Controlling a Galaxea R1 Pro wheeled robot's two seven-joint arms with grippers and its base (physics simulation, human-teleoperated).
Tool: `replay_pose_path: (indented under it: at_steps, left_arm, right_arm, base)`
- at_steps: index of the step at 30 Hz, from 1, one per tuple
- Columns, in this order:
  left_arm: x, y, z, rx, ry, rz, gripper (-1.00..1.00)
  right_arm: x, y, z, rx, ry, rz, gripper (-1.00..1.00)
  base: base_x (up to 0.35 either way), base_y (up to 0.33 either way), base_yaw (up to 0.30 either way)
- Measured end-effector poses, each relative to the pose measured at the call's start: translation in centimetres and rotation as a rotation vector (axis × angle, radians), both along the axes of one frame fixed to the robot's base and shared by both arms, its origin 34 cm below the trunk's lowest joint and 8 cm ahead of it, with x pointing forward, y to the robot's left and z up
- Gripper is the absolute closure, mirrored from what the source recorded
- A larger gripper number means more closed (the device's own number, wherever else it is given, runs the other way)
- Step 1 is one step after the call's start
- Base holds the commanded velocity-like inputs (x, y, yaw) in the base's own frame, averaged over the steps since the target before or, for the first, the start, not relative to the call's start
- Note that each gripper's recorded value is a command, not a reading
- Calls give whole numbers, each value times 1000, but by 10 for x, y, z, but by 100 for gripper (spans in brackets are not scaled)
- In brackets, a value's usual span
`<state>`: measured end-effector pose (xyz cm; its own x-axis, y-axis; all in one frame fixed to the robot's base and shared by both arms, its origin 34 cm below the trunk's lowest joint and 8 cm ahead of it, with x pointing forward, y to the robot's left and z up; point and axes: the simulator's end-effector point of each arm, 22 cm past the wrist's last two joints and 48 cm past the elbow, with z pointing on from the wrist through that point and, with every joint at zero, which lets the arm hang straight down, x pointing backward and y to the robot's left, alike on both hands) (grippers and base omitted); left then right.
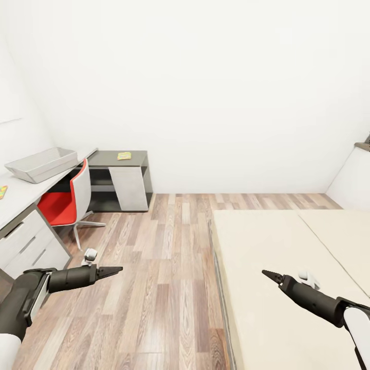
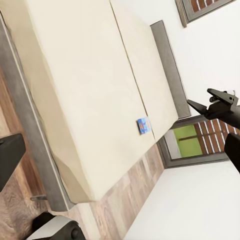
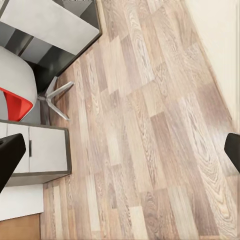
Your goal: Put all the toys in the child's room - the three board games (two on the bed and one on the table), the two jigsaw puzzles on the table, and the tennis ball on the table - inside the toy box on the table in the child's room.
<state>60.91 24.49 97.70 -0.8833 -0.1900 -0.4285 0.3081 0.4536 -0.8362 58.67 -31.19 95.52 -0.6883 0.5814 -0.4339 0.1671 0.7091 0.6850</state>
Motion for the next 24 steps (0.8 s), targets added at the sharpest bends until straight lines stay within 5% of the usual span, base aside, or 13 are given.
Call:
replay_pose_path:
  at_steps: [24]
  left_arm:
    - [0, 0, 0, 0, 1, -1, -100]
  right_arm:
    - [1, -1, 0, -5, -4, -4, -100]
  base:
    - [0, -191, 0]
